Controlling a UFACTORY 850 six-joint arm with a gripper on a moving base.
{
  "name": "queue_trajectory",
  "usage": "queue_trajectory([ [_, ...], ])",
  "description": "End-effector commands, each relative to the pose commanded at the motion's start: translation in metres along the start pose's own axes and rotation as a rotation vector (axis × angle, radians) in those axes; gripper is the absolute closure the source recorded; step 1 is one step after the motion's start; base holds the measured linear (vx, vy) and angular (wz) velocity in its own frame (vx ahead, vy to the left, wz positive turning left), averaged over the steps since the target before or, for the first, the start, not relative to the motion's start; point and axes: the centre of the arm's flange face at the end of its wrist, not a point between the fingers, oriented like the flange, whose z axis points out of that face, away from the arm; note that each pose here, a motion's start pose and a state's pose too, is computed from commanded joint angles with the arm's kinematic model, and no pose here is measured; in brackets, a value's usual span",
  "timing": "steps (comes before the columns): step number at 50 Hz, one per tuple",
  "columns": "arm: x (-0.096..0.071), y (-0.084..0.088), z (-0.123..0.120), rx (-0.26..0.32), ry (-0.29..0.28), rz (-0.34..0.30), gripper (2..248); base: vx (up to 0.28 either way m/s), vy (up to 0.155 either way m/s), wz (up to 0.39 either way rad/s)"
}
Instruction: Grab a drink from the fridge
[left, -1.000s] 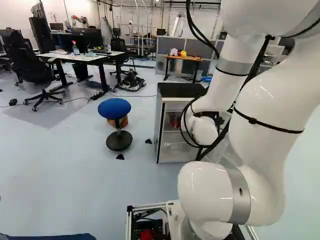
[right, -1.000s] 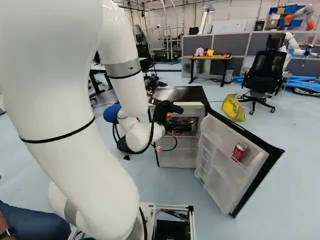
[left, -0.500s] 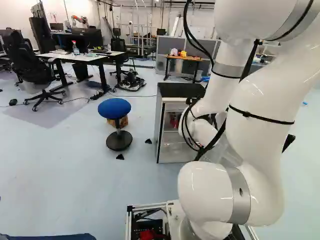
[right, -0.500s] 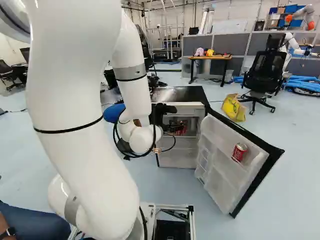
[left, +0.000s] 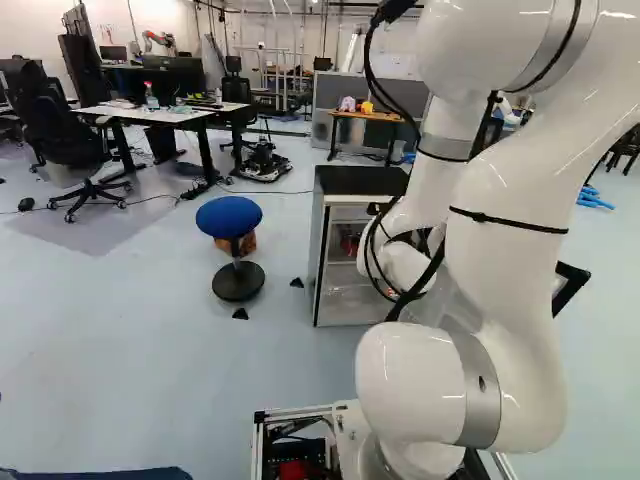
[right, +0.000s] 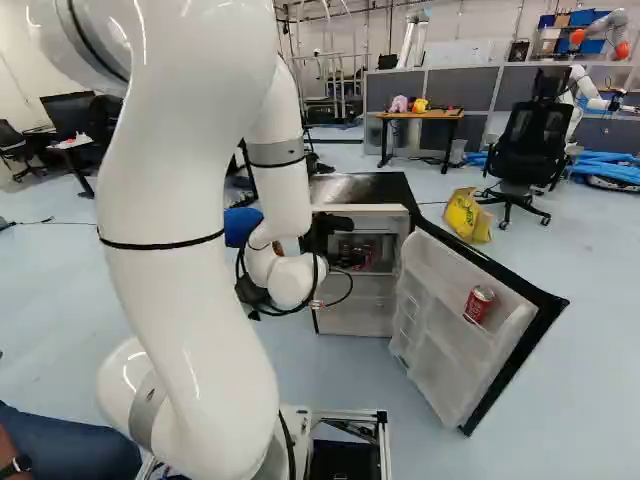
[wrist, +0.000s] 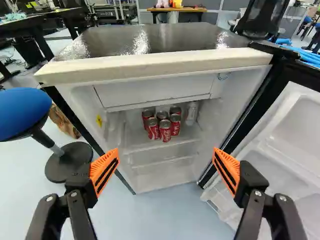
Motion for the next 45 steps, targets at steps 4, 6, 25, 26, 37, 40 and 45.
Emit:
queue_trajectory([
  [4, -0.002, 0.001, 0.006, 0.003, -0.007, -0.001, 3, 0.000, 0.000, 0.000],
  [6, -0.003, 0.001, 0.009, 0.005, -0.011, -0.002, 3, 0.000, 0.000, 0.000],
  [25, -0.014, 0.002, 0.041, 0.023, -0.037, -0.008, 3, 0.000, 0.000, 0.000],
  [26, -0.014, 0.002, 0.043, 0.024, -0.039, -0.008, 3, 0.000, 0.000, 0.000],
  [37, -0.020, 0.001, 0.064, 0.034, -0.049, -0.012, 3, 0.000, 0.000, 0.000],
  [40, -0.022, 0.001, 0.070, 0.036, -0.050, -0.013, 3, 0.000, 0.000, 0.000],
  [45, -0.024, 0.001, 0.081, 0.037, -0.053, -0.013, 3, 0.000, 0.000, 0.000],
])
